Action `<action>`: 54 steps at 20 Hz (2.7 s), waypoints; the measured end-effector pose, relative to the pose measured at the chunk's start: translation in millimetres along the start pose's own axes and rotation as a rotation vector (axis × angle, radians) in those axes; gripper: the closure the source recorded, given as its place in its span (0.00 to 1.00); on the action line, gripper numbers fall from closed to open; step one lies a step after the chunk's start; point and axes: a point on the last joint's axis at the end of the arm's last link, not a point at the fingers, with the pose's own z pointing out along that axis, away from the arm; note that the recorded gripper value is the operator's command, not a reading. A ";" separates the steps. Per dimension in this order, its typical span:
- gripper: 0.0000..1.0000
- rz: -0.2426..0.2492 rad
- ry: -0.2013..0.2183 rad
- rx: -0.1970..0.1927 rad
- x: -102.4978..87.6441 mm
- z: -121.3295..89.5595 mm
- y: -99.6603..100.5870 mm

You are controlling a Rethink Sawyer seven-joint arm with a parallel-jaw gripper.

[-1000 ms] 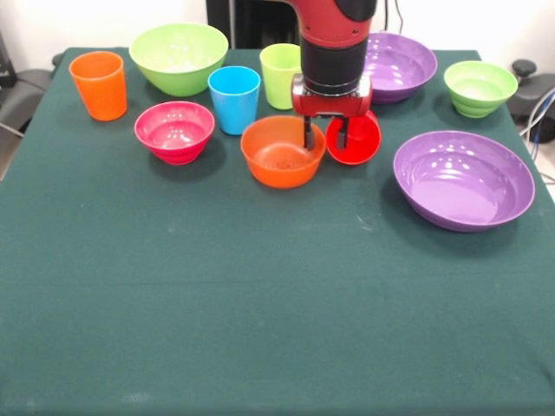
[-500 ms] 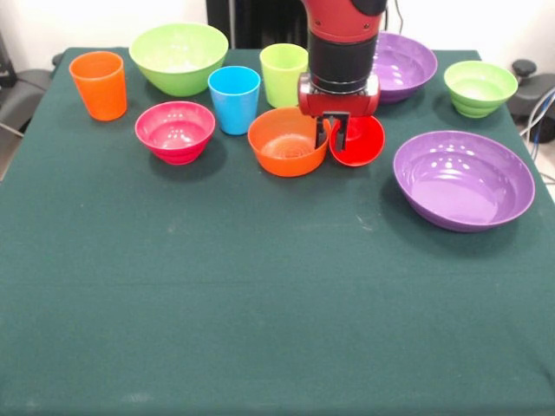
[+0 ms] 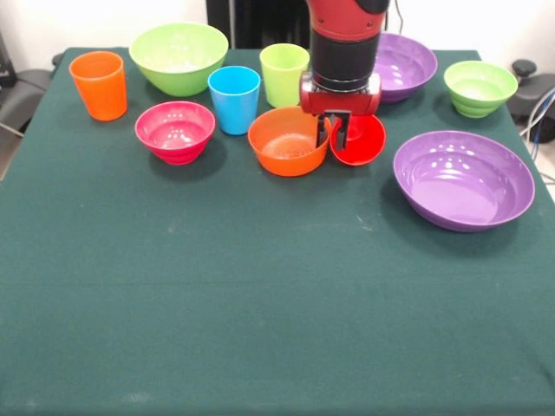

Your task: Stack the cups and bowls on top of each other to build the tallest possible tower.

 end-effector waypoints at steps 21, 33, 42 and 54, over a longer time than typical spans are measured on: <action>1.00 0.117 -0.085 0.005 -10.9 -102.3 41.6; 1.00 0.119 -0.119 0.003 -19.2 -119.6 40.3; 1.00 0.134 -0.026 0.001 -23.1 -120.5 31.8; 1.00 0.203 0.051 -0.015 -66.8 -104.3 -11.0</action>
